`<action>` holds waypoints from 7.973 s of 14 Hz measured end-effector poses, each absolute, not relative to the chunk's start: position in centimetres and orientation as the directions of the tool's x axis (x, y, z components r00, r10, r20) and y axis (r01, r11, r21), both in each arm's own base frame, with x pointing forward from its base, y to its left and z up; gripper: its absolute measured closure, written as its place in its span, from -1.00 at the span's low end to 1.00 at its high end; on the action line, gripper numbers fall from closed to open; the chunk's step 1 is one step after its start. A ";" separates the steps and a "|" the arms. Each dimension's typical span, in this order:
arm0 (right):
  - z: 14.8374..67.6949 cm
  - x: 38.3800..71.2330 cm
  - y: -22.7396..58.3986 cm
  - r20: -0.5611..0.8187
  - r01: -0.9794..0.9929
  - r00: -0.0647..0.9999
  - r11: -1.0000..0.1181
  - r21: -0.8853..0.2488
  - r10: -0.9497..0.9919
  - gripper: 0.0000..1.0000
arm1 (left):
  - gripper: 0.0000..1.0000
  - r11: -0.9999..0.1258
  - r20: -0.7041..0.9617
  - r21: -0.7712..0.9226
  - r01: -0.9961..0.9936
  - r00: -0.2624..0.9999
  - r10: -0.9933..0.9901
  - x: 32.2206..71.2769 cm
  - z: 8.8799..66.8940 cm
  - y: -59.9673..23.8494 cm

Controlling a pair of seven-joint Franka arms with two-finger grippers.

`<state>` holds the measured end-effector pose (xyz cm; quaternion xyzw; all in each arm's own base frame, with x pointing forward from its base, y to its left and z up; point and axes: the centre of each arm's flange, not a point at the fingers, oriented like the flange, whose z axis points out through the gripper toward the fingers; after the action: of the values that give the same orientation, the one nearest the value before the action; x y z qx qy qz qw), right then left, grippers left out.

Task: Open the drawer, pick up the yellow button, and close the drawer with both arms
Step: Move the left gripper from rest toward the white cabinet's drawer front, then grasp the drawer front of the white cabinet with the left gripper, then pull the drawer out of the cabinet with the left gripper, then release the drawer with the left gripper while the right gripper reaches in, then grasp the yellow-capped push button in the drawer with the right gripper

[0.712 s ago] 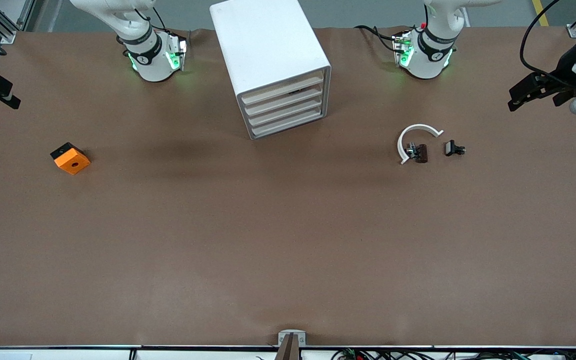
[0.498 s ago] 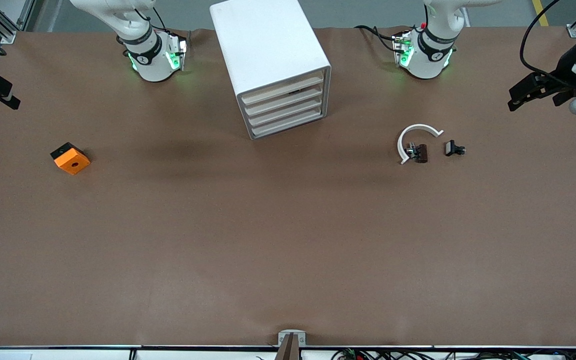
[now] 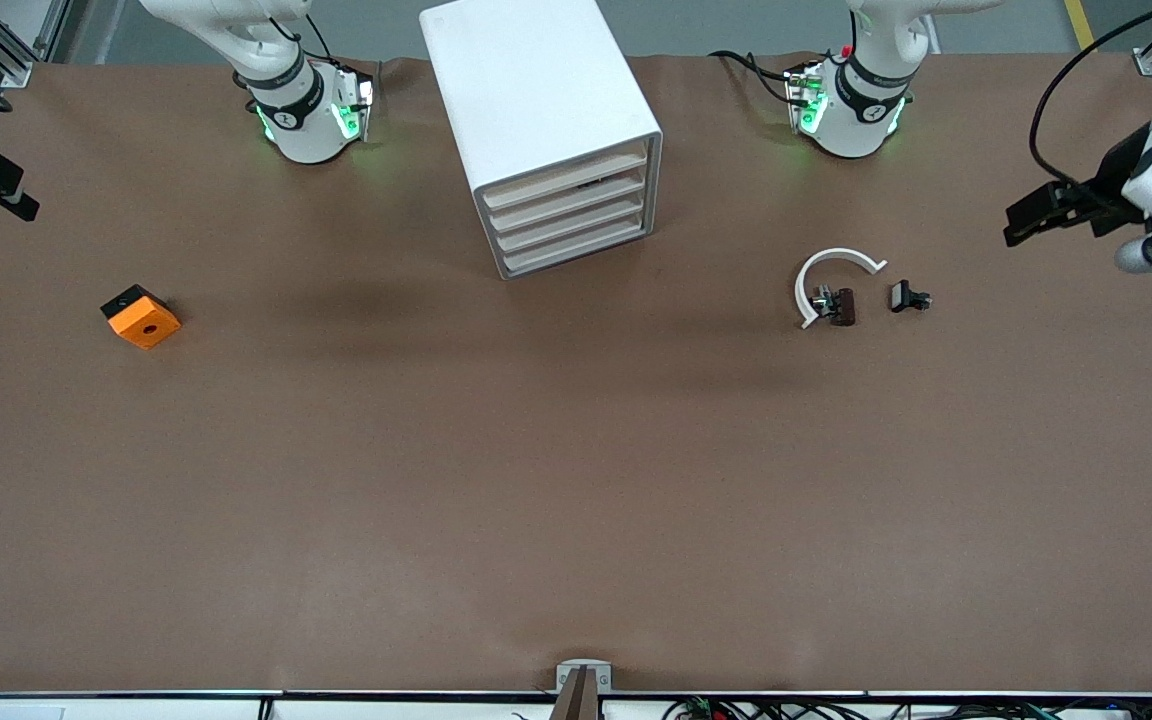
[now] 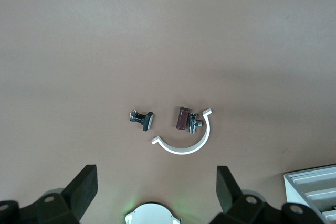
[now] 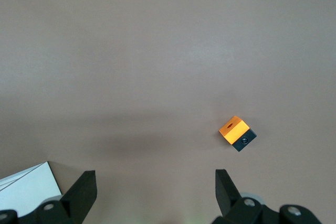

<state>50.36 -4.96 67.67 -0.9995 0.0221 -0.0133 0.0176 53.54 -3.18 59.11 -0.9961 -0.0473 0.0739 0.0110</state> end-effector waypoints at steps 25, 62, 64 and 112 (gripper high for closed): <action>68.2 50.4 -4.7 0.045 -0.040 0.998 -0.999 -0.034 -0.041 -1.00 | -1.00 0.158 -0.102 -0.676 0.719 -0.304 0.947 54.2 31.9 -37.1; 64.6 52.8 -5.5 -0.028 -0.047 0.998 -0.998 0.032 -0.047 -1.00 | 0.72 0.076 -0.028 -0.969 0.234 -0.410 0.912 48.7 25.2 -41.6; 62.8 54.1 -5.5 -0.050 -0.045 0.998 -0.998 0.035 -0.047 -1.00 | 0.72 0.075 -0.038 -0.967 0.242 -0.431 0.902 49.7 25.4 -40.9; 45.3 36.6 54.4 -0.031 -0.826 0.553 -0.553 0.112 -0.832 -1.00 | -1.00 -0.967 -0.264 0.038 0.252 0.936 0.234 66.2 45.7 -22.8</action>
<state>36.59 54.40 45.31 -0.8803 0.4709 0.0400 -0.0421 66.20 -22.77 45.69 -0.9832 -0.1235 0.1297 -0.0357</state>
